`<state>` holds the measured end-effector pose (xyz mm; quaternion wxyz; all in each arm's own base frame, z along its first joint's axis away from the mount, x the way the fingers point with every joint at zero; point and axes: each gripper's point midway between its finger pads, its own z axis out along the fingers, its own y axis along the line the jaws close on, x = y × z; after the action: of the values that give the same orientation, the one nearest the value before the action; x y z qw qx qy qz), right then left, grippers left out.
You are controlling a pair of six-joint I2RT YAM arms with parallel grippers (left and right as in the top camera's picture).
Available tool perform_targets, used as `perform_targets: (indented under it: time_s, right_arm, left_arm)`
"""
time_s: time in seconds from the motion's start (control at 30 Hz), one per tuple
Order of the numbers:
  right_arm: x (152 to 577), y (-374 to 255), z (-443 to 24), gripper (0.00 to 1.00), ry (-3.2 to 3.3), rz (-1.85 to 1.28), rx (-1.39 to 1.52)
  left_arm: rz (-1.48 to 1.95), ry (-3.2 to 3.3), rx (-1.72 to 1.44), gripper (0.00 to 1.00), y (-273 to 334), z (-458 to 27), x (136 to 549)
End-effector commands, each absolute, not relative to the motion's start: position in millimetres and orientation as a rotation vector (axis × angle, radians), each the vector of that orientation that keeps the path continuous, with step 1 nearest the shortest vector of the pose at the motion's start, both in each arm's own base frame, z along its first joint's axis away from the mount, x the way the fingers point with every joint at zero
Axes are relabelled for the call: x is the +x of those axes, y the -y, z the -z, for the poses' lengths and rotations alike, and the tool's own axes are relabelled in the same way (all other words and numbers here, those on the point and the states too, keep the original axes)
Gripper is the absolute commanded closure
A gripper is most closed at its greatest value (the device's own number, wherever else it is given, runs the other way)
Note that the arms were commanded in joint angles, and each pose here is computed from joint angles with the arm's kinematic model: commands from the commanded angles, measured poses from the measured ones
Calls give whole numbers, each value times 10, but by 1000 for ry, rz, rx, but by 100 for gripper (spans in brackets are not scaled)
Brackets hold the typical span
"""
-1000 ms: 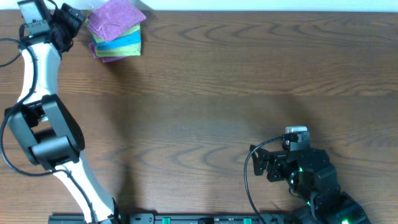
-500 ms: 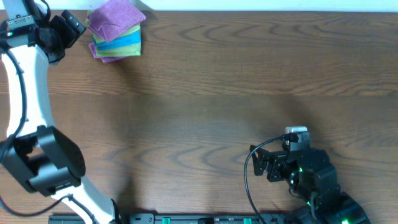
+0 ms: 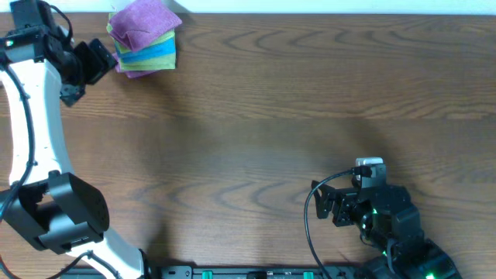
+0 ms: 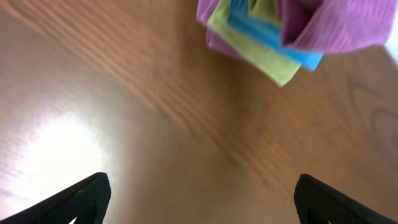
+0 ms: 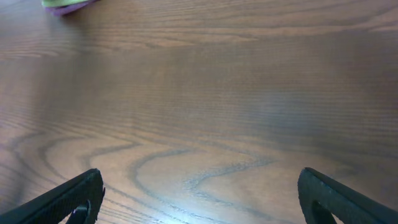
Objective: Fold the cloth
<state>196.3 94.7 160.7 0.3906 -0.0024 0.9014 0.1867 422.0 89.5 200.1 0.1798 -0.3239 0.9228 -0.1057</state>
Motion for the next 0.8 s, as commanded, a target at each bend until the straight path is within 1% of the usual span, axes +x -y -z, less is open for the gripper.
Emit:
perform_targets:
  time_s: [0.0,0.23,0.6,0.77]
  right_arm:
    - [1973,-901,-1591,1,-2289,-459,28]
    - [1973,-901,-1591,1,-2289,-459,28]
    - [1973,-901,-1591,1,-2289,-459,28]
    - [1973,-901,-1591,1,-2289,-459,29]
  left_arm:
    - [265,-2589,-883,4,-905,-2168,4166]
    - [268,-2636,-890,4,-845,-2126,4072]
    - [126,-2769,-656,4,-486,-2023,4000]
    - [134,-2778,-593,5,-306,-1971,3974]
